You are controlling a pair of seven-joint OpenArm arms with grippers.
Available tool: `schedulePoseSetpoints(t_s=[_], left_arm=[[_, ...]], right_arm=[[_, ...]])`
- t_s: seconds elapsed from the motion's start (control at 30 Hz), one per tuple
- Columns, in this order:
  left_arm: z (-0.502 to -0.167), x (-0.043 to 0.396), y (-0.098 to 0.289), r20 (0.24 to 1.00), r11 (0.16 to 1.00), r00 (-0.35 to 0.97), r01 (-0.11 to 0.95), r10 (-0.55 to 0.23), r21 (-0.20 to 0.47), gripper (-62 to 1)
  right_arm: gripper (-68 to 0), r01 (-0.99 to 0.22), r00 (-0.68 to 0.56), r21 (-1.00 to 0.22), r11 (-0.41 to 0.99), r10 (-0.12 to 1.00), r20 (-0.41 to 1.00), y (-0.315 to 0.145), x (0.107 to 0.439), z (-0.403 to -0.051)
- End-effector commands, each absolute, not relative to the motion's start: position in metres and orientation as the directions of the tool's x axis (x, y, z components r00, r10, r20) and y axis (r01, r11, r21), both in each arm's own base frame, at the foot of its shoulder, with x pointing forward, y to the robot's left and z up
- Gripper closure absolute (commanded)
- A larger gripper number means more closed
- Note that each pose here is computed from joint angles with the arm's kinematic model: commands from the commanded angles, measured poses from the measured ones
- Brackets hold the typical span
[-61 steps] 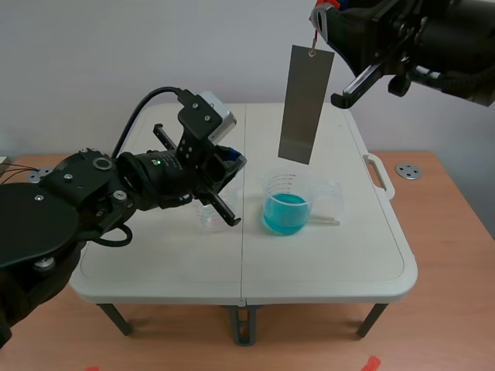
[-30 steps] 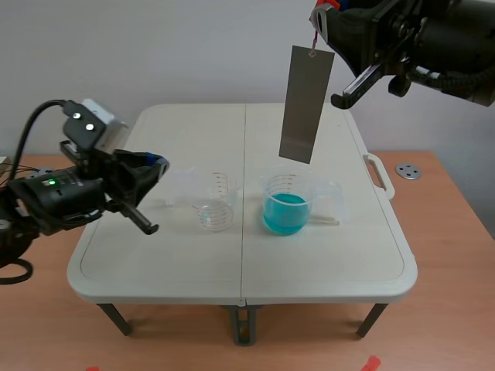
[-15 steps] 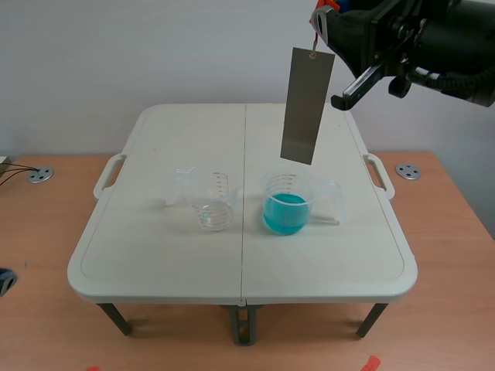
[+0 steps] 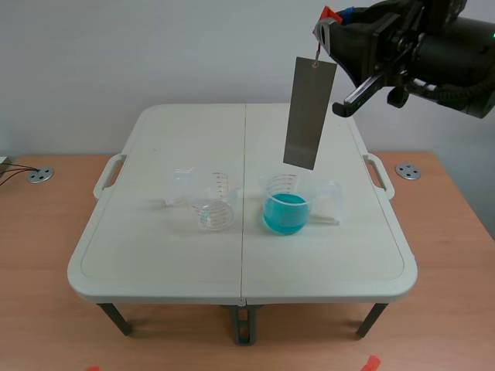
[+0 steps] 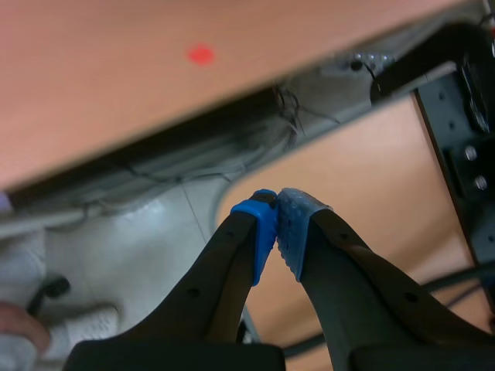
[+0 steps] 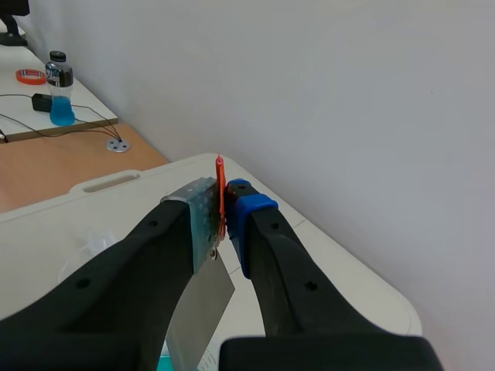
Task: Hold the metal plate by the orange handle, dip it into the blue solution, take it out and point at it, then put the plate back in the beaker on the left.
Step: 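Lower the plate into the blue solution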
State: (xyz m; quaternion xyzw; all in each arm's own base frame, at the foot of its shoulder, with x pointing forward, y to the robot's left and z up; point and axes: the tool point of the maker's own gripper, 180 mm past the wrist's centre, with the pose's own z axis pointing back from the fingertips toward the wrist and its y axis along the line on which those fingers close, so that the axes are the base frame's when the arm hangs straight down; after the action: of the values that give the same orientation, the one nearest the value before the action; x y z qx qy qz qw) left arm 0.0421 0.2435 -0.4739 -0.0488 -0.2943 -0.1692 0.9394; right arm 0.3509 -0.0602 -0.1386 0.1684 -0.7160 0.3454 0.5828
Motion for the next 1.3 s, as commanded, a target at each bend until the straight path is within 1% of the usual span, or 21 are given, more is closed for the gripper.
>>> schedulePoseSetpoints(t_s=[0.0, 0.1, 0.3, 0.57, 0.8, 1.07, 1.27], left_arm=[[-0.478, 0.037, 0.237, 0.566, 0.938, 0.775, 0.347, -0.283, -0.006, -1.5], [-0.492, 0.011, 0.231, 0.506, 0.939, 0.814, 0.342, -0.285, -0.023, -1.5], [-0.509, -0.033, 0.232, 0.406, 0.954, 0.879, 0.295, -0.251, -0.05, -1.5], [-0.519, -0.069, 0.236, 0.322, 0.966, 0.921, 0.25, -0.217, -0.063, -1.5], [-0.522, -0.084, 0.233, 0.291, 0.971, 0.937, 0.227, -0.196, -0.075, -1.5], [-0.522, -0.083, 0.231, 0.294, 0.97, 0.936, 0.229, -0.196, -0.079, -1.5], [-0.522, -0.083, 0.231, 0.293, 0.97, 0.936, 0.229, -0.197, -0.079, -1.5]], right_arm=[[-1.3, -0.635, -0.296, -0.301, 0.711, 0.136, 0.945, -0.061, 0.353, -0.128], [-1.3, -0.633, -0.294, -0.295, 0.715, 0.13, 0.947, -0.063, 0.356, -0.129], [-1.3, -0.631, -0.284, -0.276, 0.725, 0.115, 0.952, -0.067, 0.363, -0.134], [-1.3, -0.634, -0.244, -0.24, 0.736, 0.104, 0.964, -0.065, 0.371, -0.153], [-1.3, -0.643, -0.213, -0.211, 0.736, 0.094, 0.973, -0.059, 0.375, -0.174], [-1.3, -0.664, -0.167, -0.18, 0.726, 0.091, 0.982, -0.05, 0.382, -0.2], [-1.3, -0.677, -0.15, -0.157, 0.719, 0.073, 0.986, -0.048, 0.386, -0.212]])
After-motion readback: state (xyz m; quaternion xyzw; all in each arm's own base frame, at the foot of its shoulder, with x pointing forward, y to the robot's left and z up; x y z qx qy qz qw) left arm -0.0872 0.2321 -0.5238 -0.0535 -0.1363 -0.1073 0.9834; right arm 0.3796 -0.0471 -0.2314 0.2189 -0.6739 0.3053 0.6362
